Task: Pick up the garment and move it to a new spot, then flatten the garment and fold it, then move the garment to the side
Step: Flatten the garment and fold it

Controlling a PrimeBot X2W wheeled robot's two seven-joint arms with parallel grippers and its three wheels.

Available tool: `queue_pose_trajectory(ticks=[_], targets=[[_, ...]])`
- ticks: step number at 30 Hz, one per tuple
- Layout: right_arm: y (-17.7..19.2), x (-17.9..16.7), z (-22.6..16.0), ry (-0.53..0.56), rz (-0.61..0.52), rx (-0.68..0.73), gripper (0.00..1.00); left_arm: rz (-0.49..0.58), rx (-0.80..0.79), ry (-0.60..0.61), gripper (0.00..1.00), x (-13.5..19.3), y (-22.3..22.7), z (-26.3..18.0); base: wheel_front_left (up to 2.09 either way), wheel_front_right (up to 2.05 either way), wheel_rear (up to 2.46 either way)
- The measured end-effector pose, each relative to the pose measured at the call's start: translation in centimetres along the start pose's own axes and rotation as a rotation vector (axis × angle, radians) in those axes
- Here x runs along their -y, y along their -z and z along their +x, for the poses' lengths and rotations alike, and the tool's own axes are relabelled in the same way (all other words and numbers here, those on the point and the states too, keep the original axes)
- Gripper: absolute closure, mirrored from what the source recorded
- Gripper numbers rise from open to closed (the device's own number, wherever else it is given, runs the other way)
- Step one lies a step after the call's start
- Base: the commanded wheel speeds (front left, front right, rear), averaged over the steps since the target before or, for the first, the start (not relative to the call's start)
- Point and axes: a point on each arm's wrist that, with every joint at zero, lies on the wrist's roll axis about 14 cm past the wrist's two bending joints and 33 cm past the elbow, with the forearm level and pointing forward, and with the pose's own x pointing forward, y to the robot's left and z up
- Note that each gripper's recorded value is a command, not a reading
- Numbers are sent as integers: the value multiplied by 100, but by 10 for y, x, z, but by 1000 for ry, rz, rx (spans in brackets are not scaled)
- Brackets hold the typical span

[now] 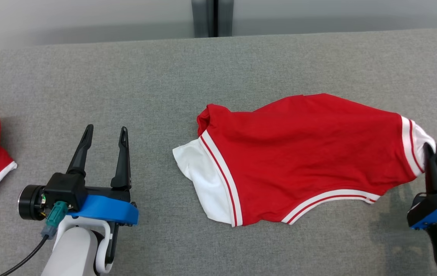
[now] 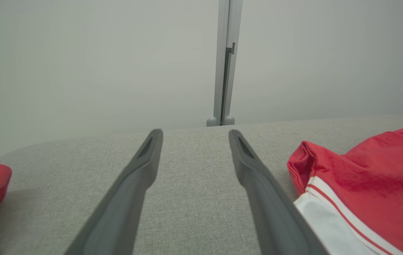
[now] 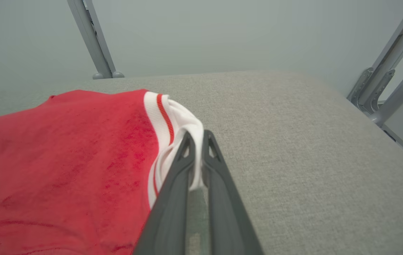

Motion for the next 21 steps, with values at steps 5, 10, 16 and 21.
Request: queue_pose_trajectory(ticks=[5,10,16,21], targets=[[22,-11,8,-10,23,-21,0,-5,-1,-7,0,-1,1,0,0,0,0],[1,-31,6,-53,26,82,0,-8,13,-11,0,-1,-6,-3,0,0,0],[-29,-63,-17,-131,32,190,0,-8,16,-15,0,0,-10,-18,0,0,0],[-43,-74,-42,-157,47,216,0,-7,13,5,0,8,-11,-32,0,0,0]])
